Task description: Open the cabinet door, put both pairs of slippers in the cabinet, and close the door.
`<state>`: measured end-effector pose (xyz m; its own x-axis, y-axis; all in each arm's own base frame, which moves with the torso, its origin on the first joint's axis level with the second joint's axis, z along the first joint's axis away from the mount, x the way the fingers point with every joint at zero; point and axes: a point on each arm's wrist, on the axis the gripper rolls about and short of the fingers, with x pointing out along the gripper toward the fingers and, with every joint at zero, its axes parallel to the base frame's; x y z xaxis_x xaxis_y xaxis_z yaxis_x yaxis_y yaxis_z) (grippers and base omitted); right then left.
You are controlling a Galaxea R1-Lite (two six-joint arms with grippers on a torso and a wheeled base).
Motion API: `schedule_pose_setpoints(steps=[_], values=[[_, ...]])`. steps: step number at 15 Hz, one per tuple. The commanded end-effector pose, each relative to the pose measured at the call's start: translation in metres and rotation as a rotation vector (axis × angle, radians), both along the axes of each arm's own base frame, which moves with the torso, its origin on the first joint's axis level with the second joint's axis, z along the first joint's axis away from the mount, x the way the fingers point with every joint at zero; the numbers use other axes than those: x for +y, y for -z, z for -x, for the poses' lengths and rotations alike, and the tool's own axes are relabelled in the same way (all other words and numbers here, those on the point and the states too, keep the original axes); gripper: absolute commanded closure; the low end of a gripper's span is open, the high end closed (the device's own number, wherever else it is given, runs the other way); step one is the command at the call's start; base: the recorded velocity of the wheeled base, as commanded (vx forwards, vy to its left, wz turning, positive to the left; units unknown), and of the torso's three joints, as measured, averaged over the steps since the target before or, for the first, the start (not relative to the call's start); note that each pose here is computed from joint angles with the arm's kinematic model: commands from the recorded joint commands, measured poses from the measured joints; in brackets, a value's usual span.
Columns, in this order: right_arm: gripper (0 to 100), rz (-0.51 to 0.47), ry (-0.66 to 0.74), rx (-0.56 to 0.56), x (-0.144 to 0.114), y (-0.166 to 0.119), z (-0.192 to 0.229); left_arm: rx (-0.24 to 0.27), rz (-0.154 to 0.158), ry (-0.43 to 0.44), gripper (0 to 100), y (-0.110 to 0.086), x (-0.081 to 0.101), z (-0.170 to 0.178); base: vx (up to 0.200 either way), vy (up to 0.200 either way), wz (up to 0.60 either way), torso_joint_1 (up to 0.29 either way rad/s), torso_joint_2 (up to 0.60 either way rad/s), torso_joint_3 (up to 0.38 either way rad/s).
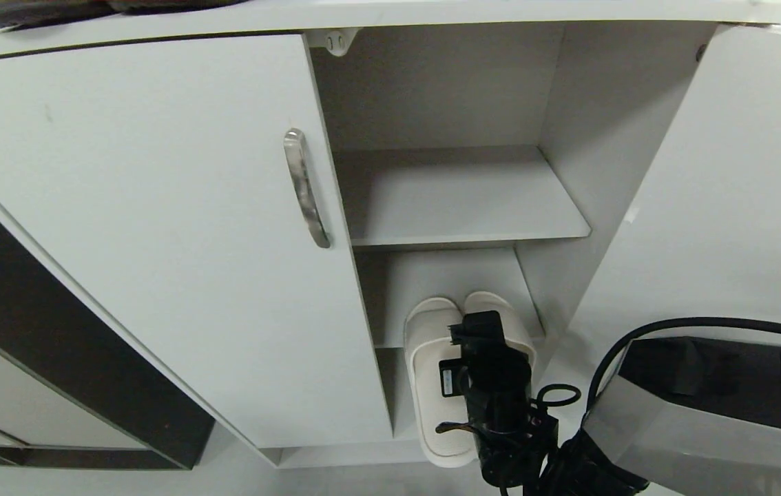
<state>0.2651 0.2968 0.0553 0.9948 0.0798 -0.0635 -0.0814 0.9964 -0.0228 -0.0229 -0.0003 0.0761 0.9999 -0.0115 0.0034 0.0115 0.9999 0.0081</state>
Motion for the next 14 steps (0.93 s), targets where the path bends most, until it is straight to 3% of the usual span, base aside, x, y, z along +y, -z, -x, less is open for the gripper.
schedule_pose_setpoints(steps=[1, 6, 14], values=[[100, -0.003, -0.001, -0.002, 0.001, 0.000, -0.001, 0.002, -0.001, -0.001, 100, 0.000, 0.000, 0.000, 0.200, 0.000, 0.00, 0.002, 0.00, -0.002], [100, -0.022, -0.002, -0.019, 0.010, 0.000, -0.010, 0.002, -0.001, -0.001, 100, 0.000, 0.000, 0.000, 0.000, 0.000, 0.00, 0.000, 0.00, 0.000], [100, -0.031, 0.067, -0.057, 0.024, -0.007, -0.069, 0.002, -0.001, -0.001, 100, 0.000, 0.000, 0.000, 0.000, 0.000, 0.00, 0.000, 0.00, 0.000]])
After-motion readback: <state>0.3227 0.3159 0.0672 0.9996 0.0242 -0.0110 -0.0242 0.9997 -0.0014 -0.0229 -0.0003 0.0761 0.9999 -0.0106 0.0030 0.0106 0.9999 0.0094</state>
